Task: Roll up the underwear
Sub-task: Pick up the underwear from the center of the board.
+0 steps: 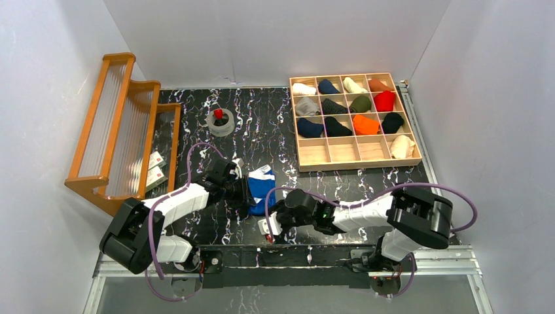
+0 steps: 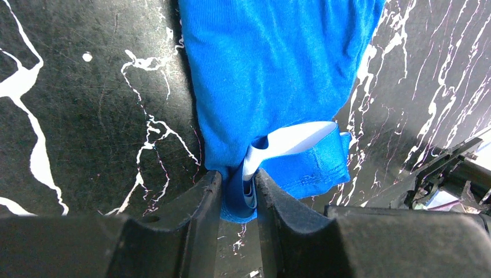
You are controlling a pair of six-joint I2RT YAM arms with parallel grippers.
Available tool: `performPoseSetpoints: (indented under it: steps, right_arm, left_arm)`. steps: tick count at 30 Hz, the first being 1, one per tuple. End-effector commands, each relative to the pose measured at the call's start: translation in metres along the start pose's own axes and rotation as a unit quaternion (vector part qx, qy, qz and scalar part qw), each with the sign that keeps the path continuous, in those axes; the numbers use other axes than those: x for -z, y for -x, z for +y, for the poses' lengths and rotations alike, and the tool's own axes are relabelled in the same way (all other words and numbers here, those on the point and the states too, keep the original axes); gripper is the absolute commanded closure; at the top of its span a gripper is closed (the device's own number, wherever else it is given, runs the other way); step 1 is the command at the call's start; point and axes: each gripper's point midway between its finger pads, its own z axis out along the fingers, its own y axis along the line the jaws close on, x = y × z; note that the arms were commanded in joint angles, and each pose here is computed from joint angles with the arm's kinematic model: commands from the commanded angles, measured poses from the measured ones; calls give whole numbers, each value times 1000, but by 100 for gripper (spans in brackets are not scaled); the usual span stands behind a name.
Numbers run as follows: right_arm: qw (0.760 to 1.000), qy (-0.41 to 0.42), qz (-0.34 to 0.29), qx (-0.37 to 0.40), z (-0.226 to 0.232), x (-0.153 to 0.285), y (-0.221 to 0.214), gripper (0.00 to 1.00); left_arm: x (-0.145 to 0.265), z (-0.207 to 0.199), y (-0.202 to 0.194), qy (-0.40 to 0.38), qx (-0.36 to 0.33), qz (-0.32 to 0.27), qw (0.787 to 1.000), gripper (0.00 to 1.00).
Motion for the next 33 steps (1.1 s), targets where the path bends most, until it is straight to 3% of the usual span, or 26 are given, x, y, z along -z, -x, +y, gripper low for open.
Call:
performPoseSetpoints:
  steps: [1, 15, 21, 24, 26, 27, 29, 33]
  right_arm:
    - [997, -46, 5, 57, -24, -6, 1, 45]
    - [991, -93, 44, 86, -34, -17, -25, 46]
    - [993, -89, 52, 58, -32, -14, -28, 64]
    - [995, -79, 54, 26, -24, -16, -33, 79]
    - [996, -73, 47, -15, -22, -18, -34, 94]
    - [995, -62, 30, -76, -22, -19, -34, 99]
    - [994, -59, 25, -86, -22, -18, -34, 99]
    - [993, -47, 7, -108, -21, -21, -27, 99]
  left_arm:
    - [2, 14, -13, 29, -7, 27, 999, 74]
    - [2, 13, -15, 26, -14, 34, 999, 75]
    - [3, 13, -14, 28, -11, 30, 999, 76]
    - [4, 10, -11, 20, -4, 21, 1000, 73]
    - [6, 8, -10, 17, 5, 14, 1000, 67]
    - [10, 7, -8, 14, 14, -2, 1000, 50]
    - [13, 9, -5, 16, 24, -19, 999, 39]
    - [17, 9, 4, 13, 43, -58, 997, 33]
